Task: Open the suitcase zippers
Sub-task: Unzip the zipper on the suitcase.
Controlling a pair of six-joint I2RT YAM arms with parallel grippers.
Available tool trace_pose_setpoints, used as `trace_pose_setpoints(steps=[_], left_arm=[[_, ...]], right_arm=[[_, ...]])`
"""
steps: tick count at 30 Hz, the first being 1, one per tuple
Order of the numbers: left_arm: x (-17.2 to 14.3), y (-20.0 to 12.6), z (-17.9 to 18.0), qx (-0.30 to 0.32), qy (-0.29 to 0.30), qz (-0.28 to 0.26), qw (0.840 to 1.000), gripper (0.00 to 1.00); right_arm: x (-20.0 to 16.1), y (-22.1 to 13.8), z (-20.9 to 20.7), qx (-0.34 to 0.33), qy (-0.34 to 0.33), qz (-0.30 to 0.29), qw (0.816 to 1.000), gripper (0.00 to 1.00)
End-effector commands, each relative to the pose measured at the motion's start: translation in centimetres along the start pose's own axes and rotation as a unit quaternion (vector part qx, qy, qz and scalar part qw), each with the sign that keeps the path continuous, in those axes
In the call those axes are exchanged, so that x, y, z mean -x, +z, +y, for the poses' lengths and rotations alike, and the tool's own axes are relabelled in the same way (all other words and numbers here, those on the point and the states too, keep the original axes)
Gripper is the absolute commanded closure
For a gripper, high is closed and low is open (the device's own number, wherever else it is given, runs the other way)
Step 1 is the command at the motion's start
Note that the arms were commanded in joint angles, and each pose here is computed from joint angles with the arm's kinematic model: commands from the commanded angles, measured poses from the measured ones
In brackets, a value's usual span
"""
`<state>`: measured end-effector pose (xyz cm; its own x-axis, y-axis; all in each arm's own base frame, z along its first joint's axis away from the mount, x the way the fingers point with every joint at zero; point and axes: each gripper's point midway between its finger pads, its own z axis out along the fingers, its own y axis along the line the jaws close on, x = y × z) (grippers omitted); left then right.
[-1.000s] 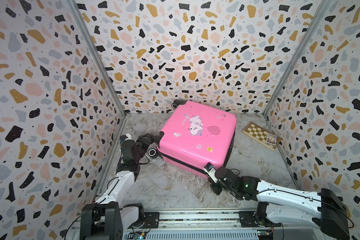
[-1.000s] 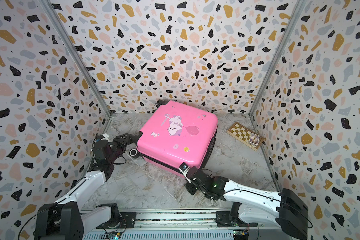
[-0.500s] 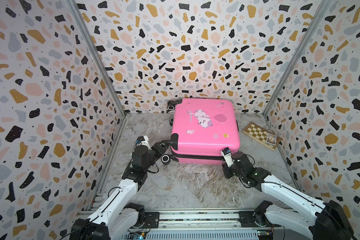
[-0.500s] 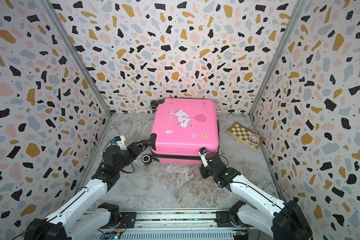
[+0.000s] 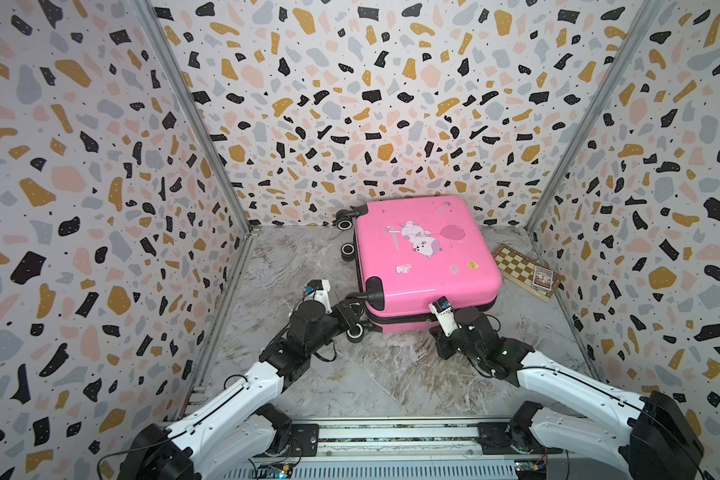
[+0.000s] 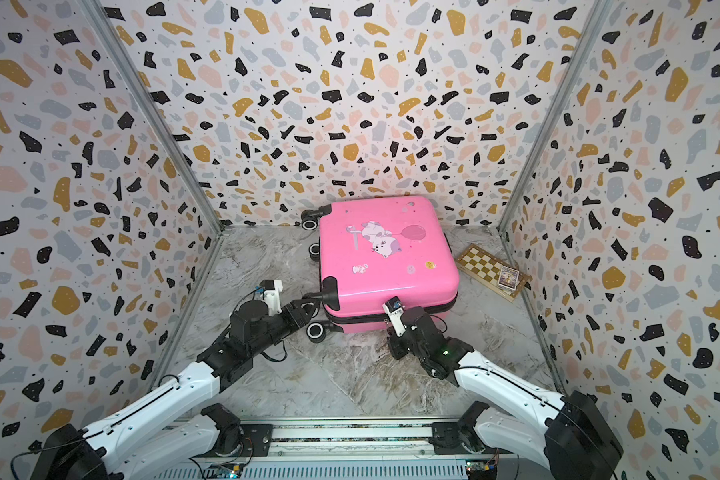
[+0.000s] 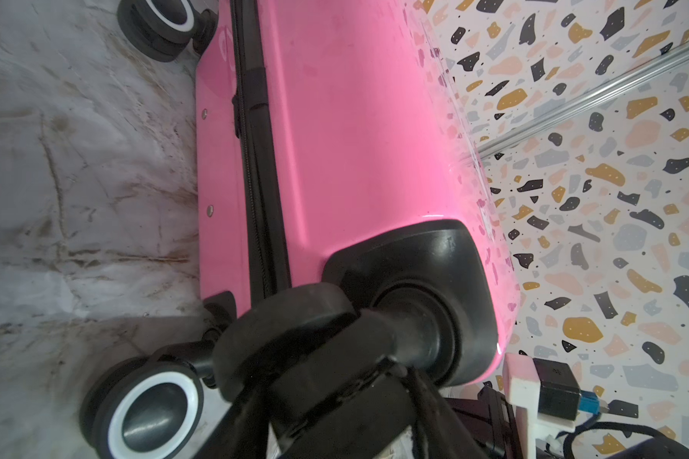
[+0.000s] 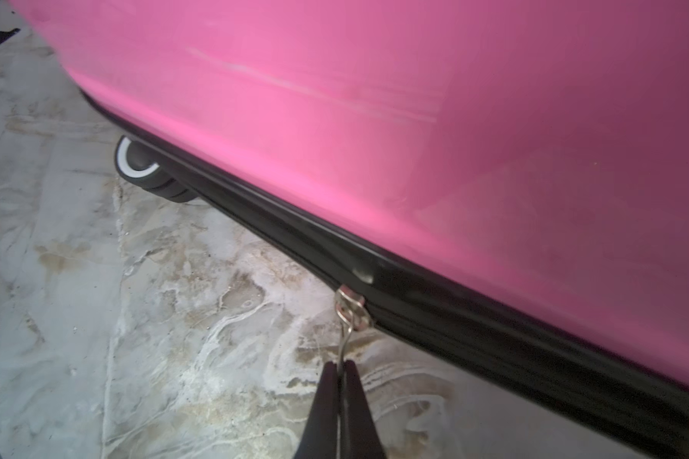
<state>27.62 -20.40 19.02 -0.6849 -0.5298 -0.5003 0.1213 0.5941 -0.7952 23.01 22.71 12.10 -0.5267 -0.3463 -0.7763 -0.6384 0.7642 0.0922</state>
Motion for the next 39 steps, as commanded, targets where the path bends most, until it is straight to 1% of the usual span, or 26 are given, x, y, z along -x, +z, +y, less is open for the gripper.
trace_pose_setpoints(steps=[1, 11, 16, 23, 31, 32, 33, 35, 37, 39], left_arm=[[-3.3, 0.7, -2.4, -0.038, 0.017, 0.07, 0.997, 0.5], [-5.3, 1.6, -4.9, -0.052, 0.04, 0.087, 0.994, 0.51], [-6.3, 2.0, -5.9, -0.058, 0.047, 0.094, 0.993, 0.51], [-7.9, 2.7, -6.8, -0.067, 0.05, 0.106, 0.991, 0.5], [-9.3, 2.9, -7.7, -0.076, 0.057, 0.113, 0.989, 0.49], [-9.3, 2.9, -7.7, -0.075, 0.057, 0.111, 0.989, 0.47], [-9.1, 2.8, -7.6, -0.072, 0.06, 0.107, 0.99, 0.41], [-8.5, 2.3, -7.2, -0.056, 0.071, 0.097, 0.991, 0.22], [-7.1, 1.3, -6.4, -0.028, 0.091, 0.078, 0.992, 0.02], [-5.4, 0.2, -5.9, -0.007, 0.104, 0.059, 0.993, 0.01]], right_arm=[[2.6, -1.3, 5.5, 0.096, -0.048, -0.06, 0.992, 1.0], [3.5, -1.0, 9.8, 0.117, -0.086, -0.085, 0.986, 1.0], [3.6, -0.8, 11.4, 0.116, -0.101, -0.101, 0.983, 1.0], [4.2, -0.6, 12.4, 0.105, -0.104, -0.129, 0.981, 1.0], [4.3, 0.2, 12.3, 0.086, -0.094, -0.127, 0.984, 1.0], [4.1, 0.3, 12.1, 0.083, -0.093, -0.125, 0.984, 1.0], [3.8, 0.3, 12.0, 0.081, -0.091, -0.123, 0.985, 1.0], [3.3, 0.3, 11.7, 0.079, -0.086, -0.119, 0.986, 1.0], [2.7, 0.3, 11.5, 0.08, -0.081, -0.116, 0.987, 1.0], [2.1, 0.3, 11.3, 0.083, -0.076, -0.111, 0.987, 1.0]])
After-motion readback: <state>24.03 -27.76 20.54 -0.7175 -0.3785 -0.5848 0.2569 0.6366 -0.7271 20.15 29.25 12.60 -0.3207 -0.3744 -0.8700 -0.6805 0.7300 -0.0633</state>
